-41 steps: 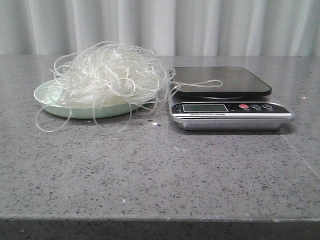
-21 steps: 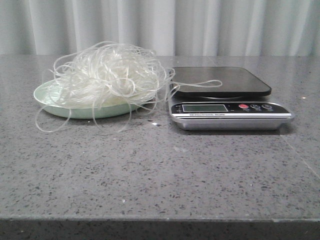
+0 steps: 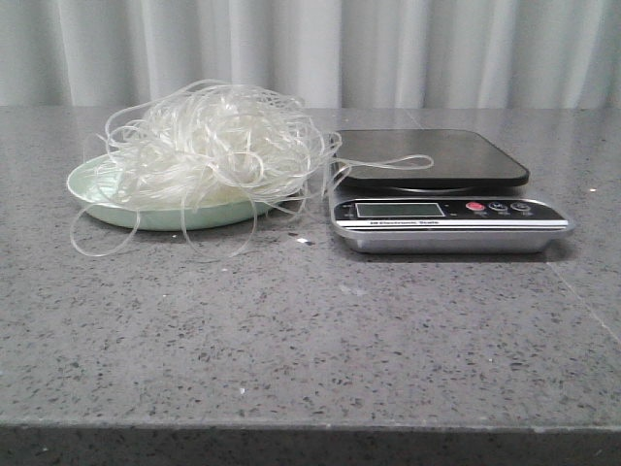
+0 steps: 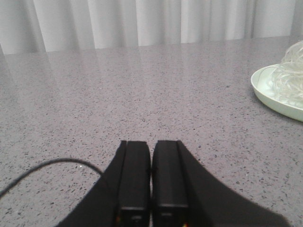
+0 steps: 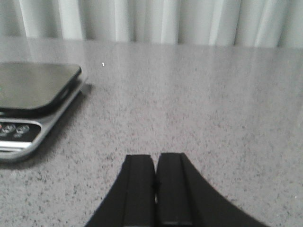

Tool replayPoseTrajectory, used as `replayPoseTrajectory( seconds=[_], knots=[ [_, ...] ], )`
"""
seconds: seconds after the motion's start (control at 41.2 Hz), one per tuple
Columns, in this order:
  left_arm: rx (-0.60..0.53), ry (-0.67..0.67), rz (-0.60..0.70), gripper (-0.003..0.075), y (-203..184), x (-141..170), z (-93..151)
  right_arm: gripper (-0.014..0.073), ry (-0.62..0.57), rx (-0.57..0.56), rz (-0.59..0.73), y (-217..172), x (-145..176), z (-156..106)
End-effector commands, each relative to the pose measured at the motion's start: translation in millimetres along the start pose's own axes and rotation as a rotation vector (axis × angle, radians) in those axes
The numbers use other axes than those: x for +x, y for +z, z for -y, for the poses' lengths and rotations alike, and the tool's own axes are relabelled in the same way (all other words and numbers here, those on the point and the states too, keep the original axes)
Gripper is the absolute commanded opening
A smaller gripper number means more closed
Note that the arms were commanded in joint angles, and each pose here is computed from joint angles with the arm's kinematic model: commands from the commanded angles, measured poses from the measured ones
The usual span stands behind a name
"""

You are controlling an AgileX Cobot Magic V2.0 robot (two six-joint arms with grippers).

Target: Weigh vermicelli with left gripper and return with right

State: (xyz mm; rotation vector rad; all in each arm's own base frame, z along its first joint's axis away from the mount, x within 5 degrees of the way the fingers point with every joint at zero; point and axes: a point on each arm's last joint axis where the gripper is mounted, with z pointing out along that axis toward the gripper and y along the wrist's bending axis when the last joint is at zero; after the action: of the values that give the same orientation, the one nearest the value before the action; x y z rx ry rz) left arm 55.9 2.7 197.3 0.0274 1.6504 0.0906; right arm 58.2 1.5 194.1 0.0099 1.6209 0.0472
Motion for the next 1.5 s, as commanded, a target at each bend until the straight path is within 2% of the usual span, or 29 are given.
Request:
replayPoseTrajectory(
  seconds=[0.0,0.291,1.48],
  knots=[
    [0.000,-0.011,0.093,0.0137,-1.3,-5.6,0.1,0.0150,-0.002,0.003,0.102,-3.7,-9.9,0.0],
    [0.000,-0.011,0.095,0.0137,-1.3,-5.8,0.1,0.0150,0.060,-0.003,0.130,-4.0,-12.2,-0.1],
    [0.000,-0.011,0.095,0.0137,-1.3,-5.8,0.1,0.0150,0.059,0.001,0.131,-3.9,-12.3,0.1]
  ],
)
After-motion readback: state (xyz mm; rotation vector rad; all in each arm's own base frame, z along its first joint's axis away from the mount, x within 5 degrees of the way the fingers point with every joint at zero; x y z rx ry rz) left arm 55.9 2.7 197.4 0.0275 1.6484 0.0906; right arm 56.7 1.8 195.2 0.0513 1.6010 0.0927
